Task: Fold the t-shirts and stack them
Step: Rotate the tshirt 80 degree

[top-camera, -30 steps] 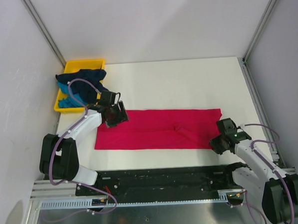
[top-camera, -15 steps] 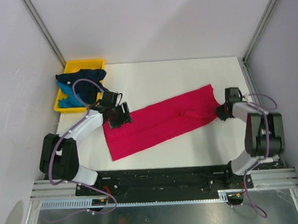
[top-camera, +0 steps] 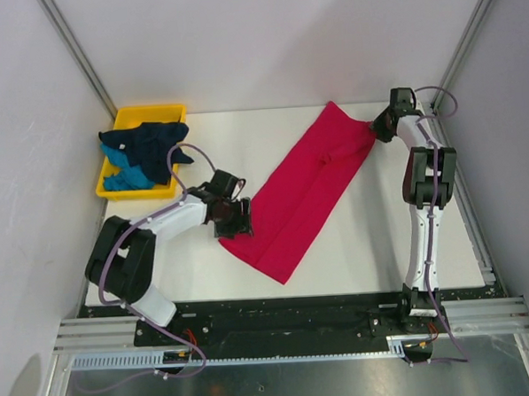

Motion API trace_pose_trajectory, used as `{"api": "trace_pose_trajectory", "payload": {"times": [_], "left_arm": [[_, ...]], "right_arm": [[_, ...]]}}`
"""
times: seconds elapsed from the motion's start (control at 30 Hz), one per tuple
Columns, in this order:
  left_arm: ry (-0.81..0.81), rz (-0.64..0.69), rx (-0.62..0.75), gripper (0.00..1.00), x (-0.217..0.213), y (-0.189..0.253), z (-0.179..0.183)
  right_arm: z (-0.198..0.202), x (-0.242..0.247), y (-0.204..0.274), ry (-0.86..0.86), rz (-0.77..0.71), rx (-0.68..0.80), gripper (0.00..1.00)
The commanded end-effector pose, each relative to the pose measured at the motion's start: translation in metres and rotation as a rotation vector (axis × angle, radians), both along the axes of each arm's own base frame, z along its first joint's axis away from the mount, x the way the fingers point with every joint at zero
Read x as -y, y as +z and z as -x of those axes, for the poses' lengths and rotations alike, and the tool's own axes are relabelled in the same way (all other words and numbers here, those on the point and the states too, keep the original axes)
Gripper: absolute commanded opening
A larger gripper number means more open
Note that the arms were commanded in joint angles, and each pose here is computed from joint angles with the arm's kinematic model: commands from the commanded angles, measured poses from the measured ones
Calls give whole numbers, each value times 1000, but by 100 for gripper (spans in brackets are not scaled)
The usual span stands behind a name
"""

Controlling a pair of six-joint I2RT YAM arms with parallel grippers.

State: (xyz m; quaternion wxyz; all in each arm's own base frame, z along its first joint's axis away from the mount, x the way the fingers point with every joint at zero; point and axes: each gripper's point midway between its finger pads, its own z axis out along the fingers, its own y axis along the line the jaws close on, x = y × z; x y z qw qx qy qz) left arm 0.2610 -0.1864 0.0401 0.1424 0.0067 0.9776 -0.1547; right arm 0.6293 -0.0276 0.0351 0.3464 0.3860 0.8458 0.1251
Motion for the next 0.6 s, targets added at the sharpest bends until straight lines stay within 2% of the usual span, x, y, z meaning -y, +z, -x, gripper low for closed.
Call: {"api": "trace_pose_trajectory", "payload": {"times": [0.0,0.27,0.57], "left_arm": [[-100,21,15,65,28,4,5],[-223,8,46,57,70,10,24],[-256,-128,-3,49,63,-30,46]], "right_arm": [[29,-3,-13,121,62,-149,45],[39,2,48,147,117,-96,55],[86,-7,95,113,121,-73,54]]}}
